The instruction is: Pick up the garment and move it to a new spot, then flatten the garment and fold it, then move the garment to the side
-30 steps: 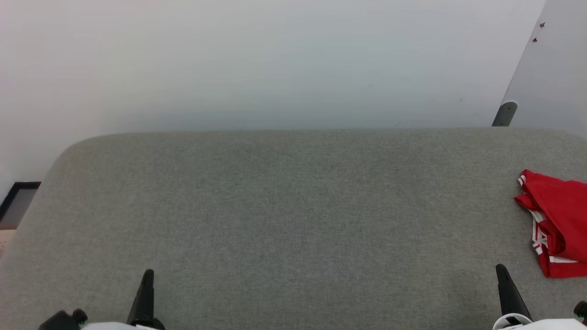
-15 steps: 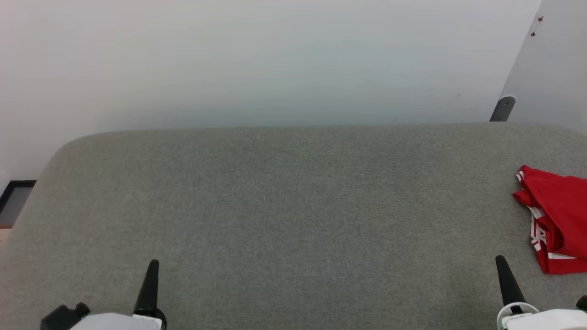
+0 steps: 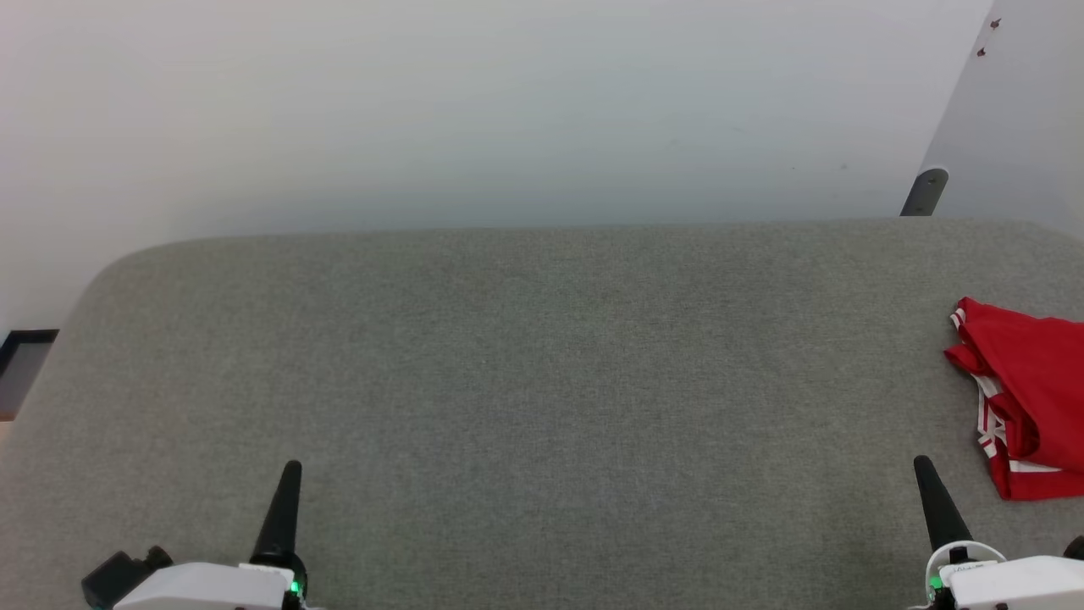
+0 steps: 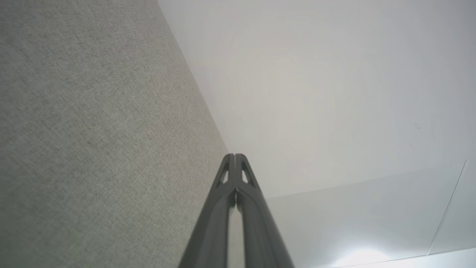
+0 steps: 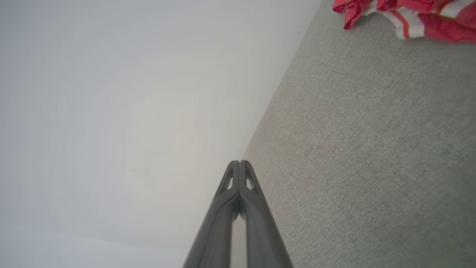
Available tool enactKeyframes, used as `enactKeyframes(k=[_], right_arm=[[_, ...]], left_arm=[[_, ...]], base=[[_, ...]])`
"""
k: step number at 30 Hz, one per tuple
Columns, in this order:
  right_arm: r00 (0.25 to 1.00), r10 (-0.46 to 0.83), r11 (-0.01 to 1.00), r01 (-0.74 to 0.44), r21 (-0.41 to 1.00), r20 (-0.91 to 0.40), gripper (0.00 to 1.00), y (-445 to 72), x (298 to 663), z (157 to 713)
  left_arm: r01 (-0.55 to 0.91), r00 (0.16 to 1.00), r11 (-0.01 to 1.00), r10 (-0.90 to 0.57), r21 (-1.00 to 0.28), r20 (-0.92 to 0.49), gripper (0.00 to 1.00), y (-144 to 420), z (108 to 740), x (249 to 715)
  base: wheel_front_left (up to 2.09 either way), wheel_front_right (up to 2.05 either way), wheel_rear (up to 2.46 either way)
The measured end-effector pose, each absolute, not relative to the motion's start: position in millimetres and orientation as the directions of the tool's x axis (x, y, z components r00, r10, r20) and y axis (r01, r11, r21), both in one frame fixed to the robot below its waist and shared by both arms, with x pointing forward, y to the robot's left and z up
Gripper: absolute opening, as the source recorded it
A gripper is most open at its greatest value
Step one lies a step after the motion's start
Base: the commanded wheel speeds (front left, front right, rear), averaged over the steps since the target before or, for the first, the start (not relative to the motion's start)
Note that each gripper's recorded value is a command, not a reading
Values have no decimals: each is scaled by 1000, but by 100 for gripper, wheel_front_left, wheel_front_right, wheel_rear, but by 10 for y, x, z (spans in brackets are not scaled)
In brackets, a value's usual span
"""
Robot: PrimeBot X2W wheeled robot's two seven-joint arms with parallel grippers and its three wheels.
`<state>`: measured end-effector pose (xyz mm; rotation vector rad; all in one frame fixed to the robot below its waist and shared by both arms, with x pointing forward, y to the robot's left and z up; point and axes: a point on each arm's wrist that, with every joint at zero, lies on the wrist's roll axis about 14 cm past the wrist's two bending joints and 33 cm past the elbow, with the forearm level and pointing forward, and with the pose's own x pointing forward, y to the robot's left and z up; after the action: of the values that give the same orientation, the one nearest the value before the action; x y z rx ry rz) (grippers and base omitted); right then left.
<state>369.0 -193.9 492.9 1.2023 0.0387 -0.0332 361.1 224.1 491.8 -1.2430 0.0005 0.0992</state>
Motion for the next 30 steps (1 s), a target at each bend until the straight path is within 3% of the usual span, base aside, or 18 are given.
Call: enactKeyframes(k=[30], right_arm=[[1000,1,109,24,994,-24,0,-1975,3824,5008]], left_arm=[[-28,999,95,21,-995,-26,0,2070,5006,3799]], base=[[0,0,0]])
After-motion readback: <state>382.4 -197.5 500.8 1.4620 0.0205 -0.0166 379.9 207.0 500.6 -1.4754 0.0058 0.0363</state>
